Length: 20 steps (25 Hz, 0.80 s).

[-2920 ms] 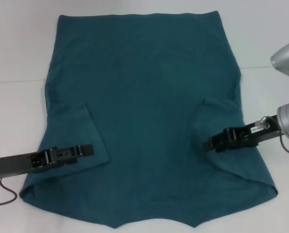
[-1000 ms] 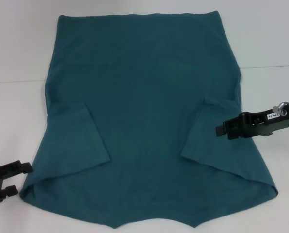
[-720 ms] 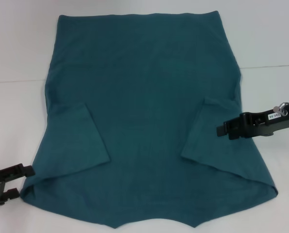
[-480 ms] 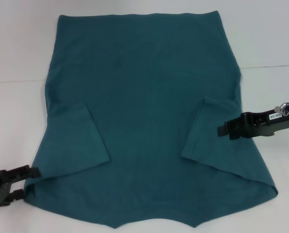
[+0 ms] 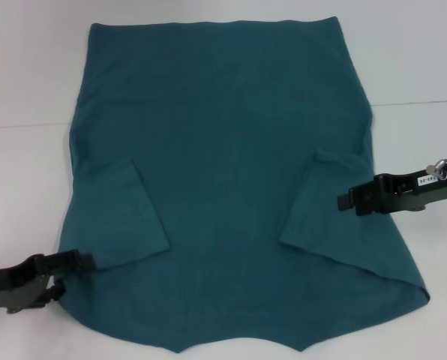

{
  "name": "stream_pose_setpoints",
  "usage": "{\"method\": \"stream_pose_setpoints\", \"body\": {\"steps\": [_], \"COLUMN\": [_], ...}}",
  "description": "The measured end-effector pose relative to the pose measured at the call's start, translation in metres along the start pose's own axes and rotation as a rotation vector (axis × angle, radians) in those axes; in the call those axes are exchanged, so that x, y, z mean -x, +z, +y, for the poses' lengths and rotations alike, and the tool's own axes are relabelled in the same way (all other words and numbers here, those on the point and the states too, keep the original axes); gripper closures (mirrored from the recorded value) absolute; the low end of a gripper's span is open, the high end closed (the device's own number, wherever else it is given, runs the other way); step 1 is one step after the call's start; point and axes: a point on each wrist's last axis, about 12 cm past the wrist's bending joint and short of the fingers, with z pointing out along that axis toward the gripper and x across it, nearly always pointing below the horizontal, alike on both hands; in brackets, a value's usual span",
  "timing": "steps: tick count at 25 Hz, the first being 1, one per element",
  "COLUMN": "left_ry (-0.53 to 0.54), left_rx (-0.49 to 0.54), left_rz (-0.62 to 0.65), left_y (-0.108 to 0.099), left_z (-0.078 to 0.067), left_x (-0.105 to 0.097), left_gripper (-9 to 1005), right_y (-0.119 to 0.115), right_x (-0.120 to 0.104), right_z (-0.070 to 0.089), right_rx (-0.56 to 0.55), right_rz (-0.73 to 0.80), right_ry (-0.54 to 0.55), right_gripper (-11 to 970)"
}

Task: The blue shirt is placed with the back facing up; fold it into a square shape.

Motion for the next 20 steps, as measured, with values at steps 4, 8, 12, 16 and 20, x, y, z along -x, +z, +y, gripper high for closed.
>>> {"method": "stream_pose_setpoints", "body": {"steps": [4, 8, 12, 16, 20], "left_ry": [0.013, 0.014, 0.009, 0.012, 0.016], "left_rx": [-0.006, -0.004, -0.003, 0.004, 0.035], "left_rz": [0.013, 0.019, 0.023, 0.026, 0.045], "left_y": [0.0029, 0.0038, 0.0042, 0.0046, 0.0061], "left_z": [-0.0043, -0.0050, -0.0055, -0.0063, -0.0063], "left_x": [0.0011, 0.0012, 0.0012, 0.0019, 0.0030], "left_gripper": [92, 102, 112, 122, 253], "right_y": [-0.0008, -0.0011, -0.0015, -0.0020, -0.0044], "right_x": [0.0000, 0.0001, 0.0002, 0.0004, -0.0003], "right_z": [-0.0003, -0.0002, -0.0003, -0.0004, -0.0026], "right_rx": [0.006, 0.009, 0.011, 0.011, 0.012], "right_rz": [-0.005, -0.007, -0.010, -0.011, -0.016], "right_ry": [0.002, 0.003, 0.003, 0.003, 0.010], "right_gripper": [475, 476, 476, 476, 477]}}
